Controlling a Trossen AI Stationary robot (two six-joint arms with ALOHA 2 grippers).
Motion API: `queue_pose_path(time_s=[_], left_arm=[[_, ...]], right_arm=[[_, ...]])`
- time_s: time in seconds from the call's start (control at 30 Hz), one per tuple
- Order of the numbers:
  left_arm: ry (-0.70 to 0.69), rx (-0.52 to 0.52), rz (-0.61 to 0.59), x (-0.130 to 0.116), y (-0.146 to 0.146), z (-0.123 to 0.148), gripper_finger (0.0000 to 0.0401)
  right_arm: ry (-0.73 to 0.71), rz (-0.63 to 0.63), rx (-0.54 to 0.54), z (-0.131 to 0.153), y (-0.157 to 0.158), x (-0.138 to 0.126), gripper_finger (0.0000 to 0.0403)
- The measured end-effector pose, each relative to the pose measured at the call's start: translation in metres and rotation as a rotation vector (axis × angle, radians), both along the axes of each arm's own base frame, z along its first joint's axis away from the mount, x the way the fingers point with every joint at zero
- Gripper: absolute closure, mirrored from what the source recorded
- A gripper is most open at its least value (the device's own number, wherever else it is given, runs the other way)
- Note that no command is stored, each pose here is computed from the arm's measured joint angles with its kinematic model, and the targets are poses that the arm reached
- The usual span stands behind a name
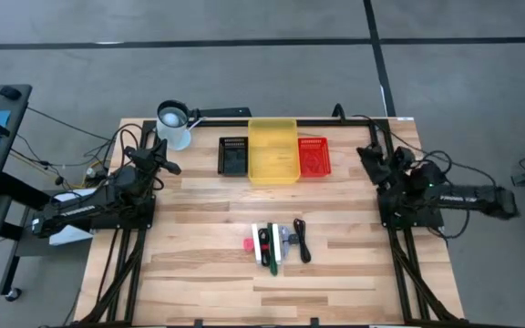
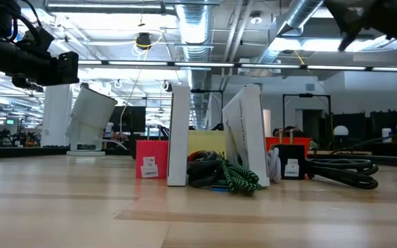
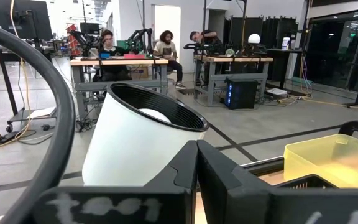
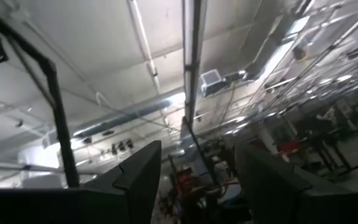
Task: Pick and place items into bin
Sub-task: Put the white card reader box into the red bin
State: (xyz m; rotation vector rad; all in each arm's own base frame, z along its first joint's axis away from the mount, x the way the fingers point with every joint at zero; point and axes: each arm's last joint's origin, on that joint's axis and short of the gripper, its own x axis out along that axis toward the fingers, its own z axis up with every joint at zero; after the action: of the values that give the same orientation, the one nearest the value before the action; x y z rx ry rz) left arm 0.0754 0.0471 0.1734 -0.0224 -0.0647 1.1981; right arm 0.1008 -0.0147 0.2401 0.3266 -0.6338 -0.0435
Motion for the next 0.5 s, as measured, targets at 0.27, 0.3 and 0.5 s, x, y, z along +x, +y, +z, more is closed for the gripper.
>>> queue_pose_path(time_s=[0.27, 0.3, 0.5], left_arm=[[0.000, 0.000, 0.000, 0.000, 0.000, 0.000, 0.0401], [0.000, 0.000, 0.000, 0.000, 0.000, 0.000, 0.0401], [0.000, 0.000, 0.000, 0.000, 0.000, 0.000, 0.0401]], right_arm=[[0.152, 0.128, -0.134, 0.047, 0.026, 0.045, 0.0202], [0.185, 0.124, -0.148, 0.053, 0.030, 0.052, 0.0202], [0.487, -0.017, -0.142, 0.083, 0.045, 0.086, 0.0202]])
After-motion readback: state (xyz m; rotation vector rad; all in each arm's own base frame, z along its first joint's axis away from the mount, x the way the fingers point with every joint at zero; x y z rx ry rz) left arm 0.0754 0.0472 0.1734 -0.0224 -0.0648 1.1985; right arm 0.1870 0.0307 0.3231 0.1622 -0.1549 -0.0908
